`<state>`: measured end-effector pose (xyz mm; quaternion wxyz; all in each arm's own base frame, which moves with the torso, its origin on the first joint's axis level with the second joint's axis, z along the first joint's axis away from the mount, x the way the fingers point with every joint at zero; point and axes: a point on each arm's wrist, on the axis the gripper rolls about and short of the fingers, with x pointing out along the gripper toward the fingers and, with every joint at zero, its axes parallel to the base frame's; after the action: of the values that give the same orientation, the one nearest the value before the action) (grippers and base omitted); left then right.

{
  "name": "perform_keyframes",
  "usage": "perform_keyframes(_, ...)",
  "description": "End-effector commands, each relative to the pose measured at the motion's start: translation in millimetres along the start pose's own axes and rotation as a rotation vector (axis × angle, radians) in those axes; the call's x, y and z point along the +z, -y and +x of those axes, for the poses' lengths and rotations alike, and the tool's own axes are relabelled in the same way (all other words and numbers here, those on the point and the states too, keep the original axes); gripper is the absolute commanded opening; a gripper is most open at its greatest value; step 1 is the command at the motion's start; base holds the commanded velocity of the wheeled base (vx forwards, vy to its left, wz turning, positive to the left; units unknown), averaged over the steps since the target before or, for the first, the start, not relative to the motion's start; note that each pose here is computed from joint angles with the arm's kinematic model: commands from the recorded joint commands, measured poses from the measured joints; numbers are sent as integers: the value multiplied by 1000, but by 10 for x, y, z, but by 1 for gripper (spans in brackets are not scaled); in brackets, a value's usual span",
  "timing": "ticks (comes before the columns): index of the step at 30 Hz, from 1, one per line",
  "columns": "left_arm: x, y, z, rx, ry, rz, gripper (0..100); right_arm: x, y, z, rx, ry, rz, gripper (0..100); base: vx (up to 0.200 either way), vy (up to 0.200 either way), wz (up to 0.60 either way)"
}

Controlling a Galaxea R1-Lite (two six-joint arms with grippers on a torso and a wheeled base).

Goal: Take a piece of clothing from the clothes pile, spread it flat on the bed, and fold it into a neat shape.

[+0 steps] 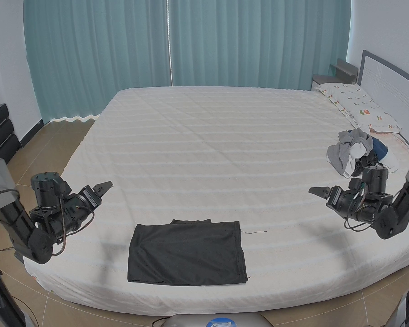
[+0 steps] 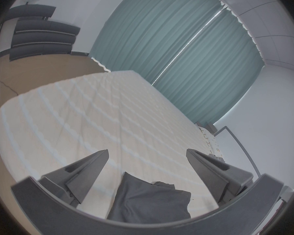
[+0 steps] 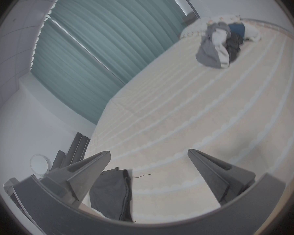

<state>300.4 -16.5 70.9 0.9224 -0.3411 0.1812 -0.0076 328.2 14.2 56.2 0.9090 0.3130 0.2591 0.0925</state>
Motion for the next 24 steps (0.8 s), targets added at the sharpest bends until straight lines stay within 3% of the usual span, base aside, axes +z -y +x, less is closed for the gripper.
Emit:
perform_keyframes(1, 241, 275, -850, -89, 170, 105, 100, -40, -473, -1196, 93, 158, -168, 100, 0, 0, 0)
perform_keyframes(11, 181, 307, -1706, -93, 359, 314, 100, -502, -532, -2148, 164, 312, -344, 100, 0, 0, 0)
perform_keyframes(13, 146, 284, -1775, -80, 368, 338, 100, -554, -524, -2222, 170, 331, -370, 100, 0, 0, 0)
perform_keyframes(15, -6, 177, -1977, -39, 372, 391, 100, -650, -517, -2414, 165, 384, -449, 100, 0, 0, 0)
perform_keyframes(22, -155, 108, -2380, -37, 380, 412, 100, -1028, -408, -2797, 136, 382, -561, 100, 0, 0, 0)
perform_keyframes(24, -311, 10, -2615, -19, 375, 488, 100, -1298, -284, -2942, 107, 366, -678, 100, 0, 0, 0)
